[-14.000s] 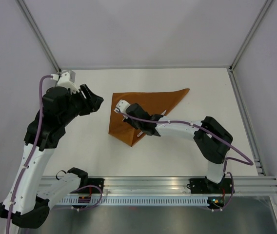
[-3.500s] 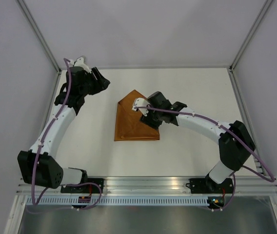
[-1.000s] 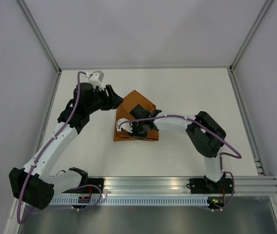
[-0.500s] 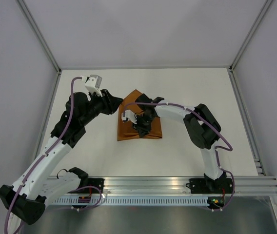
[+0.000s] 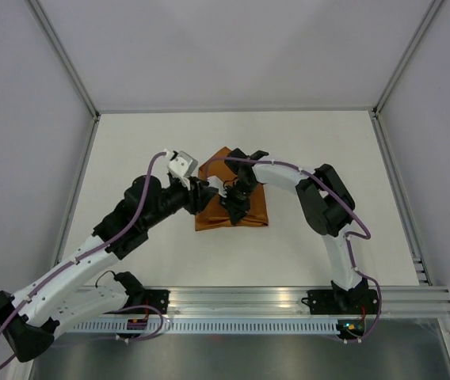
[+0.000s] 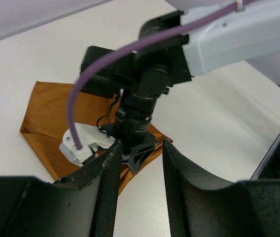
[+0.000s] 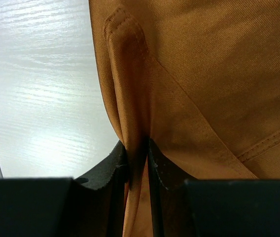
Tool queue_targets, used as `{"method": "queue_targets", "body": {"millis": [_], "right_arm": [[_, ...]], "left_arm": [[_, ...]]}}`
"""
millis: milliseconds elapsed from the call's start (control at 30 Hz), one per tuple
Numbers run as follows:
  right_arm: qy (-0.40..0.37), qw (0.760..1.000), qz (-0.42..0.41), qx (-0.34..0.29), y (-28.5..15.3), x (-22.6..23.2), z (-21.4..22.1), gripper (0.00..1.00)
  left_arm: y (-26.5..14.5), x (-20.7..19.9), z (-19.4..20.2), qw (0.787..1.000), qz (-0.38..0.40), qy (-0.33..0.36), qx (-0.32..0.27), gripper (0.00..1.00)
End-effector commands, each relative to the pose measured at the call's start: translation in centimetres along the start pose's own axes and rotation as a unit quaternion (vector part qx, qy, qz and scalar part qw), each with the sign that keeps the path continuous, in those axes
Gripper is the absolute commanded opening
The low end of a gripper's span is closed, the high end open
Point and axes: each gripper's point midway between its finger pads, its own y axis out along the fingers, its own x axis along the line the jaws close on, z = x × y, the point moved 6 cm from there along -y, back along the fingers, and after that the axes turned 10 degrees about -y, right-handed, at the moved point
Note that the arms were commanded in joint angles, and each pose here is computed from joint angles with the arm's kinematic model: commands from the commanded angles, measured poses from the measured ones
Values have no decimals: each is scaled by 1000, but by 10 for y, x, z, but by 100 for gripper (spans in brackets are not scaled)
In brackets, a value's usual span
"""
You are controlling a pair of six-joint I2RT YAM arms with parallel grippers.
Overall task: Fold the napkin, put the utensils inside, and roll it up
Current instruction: Roll the napkin with the utensil
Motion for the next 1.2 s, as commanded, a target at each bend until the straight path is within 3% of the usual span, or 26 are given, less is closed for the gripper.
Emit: {"method": "queue_targets", "body": {"millis": [0, 167, 500, 800, 1167], "right_arm": [[50, 990, -58, 116, 29, 12, 63, 11], [63, 989, -72, 117, 30, 8, 69, 11], [77, 987, -80, 113, 27, 1, 71, 11], [86, 986, -89, 114, 29, -3, 78, 10], [92, 985, -92, 115, 26, -8, 83, 10]], "left_arm": [[14, -4, 10, 997, -15, 79, 1, 44], [31, -16, 51, 986, -16, 163, 43, 45], [46, -17, 101, 965, 38, 258, 3, 53], [78, 2, 153, 931, 28, 350, 96, 57], [88, 6, 182, 911, 59, 377, 158, 65]]}}
